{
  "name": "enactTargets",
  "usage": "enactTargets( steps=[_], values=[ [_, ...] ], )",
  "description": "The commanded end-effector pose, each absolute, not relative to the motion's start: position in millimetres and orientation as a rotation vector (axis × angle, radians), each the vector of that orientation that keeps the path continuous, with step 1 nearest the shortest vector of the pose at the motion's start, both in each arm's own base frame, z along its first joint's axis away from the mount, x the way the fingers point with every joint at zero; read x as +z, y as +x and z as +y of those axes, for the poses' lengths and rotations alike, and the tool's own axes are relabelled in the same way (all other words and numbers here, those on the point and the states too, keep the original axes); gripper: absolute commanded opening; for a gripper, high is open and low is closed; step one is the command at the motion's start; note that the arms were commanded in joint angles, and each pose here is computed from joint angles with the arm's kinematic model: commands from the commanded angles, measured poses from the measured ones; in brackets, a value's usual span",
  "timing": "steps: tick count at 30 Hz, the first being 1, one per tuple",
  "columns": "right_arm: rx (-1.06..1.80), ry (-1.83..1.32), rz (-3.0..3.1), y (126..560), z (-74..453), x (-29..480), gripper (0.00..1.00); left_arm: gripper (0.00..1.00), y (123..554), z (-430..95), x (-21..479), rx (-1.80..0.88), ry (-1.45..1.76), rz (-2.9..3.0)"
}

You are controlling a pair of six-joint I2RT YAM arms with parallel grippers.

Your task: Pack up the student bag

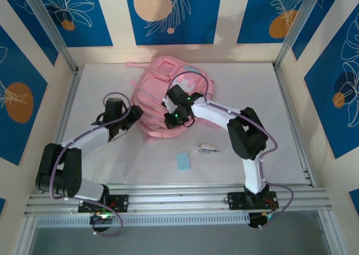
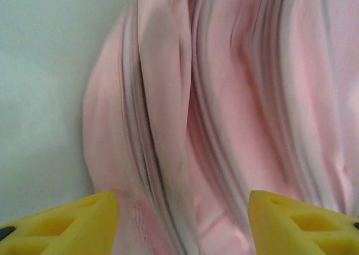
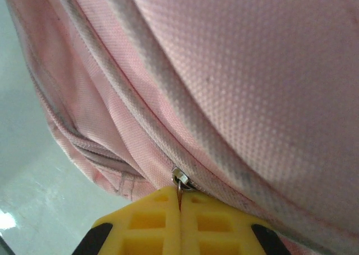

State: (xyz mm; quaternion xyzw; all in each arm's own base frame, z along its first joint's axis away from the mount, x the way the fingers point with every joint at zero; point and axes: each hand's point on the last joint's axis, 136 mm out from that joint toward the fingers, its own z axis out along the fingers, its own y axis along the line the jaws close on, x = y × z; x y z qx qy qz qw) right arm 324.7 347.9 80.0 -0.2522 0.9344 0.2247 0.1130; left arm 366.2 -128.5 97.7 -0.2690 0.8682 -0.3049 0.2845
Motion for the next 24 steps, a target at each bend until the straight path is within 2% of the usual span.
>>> enactTargets(
  steps=[1, 5, 7, 10, 13, 18, 24],
  values=[
    [0.824, -0.746, 2.687, 323.3, 372.5, 99.6, 0.00, 0.61, 357.0, -155.7, 99.1, -0.946, -0.740, 2.315],
    [0.875, -0.764, 2.691, 312.2, 375.3, 105.9, 0.00, 0.58, 355.8, -170.7, 81.8, -0.928, -0.730, 2.344],
    [0.897, -0.780, 2.696, 304.5, 372.7, 106.8, 0.00, 0.54, 358.9, -174.1, 71.5, -0.914, -0.720, 2.366],
    [0.808, -0.851, 2.713, 296.1, 355.5, 96.5, 0.00, 0.29, 363.8, -178.6, 57.5, -0.909, -0.698, 2.400],
    [0.571, -0.932, 2.755, 297.0, 320.3, 76.0, 0.00, 0.00, 363.2, -179.8, 49.9, -0.902, -0.684, 2.424],
    [0.260, -0.933, 2.787, 315.4, 258.4, 63.8, 0.00, 0.00, 359.4, -168.7, 53.2, -0.824, -0.653, 2.432],
    [-0.012, -0.888, 2.712, 357.5, 211.4, 68.1, 0.00, 0.00, 357.1, -162.8, 59.7, -0.789, -0.622, 2.440]
  ],
)
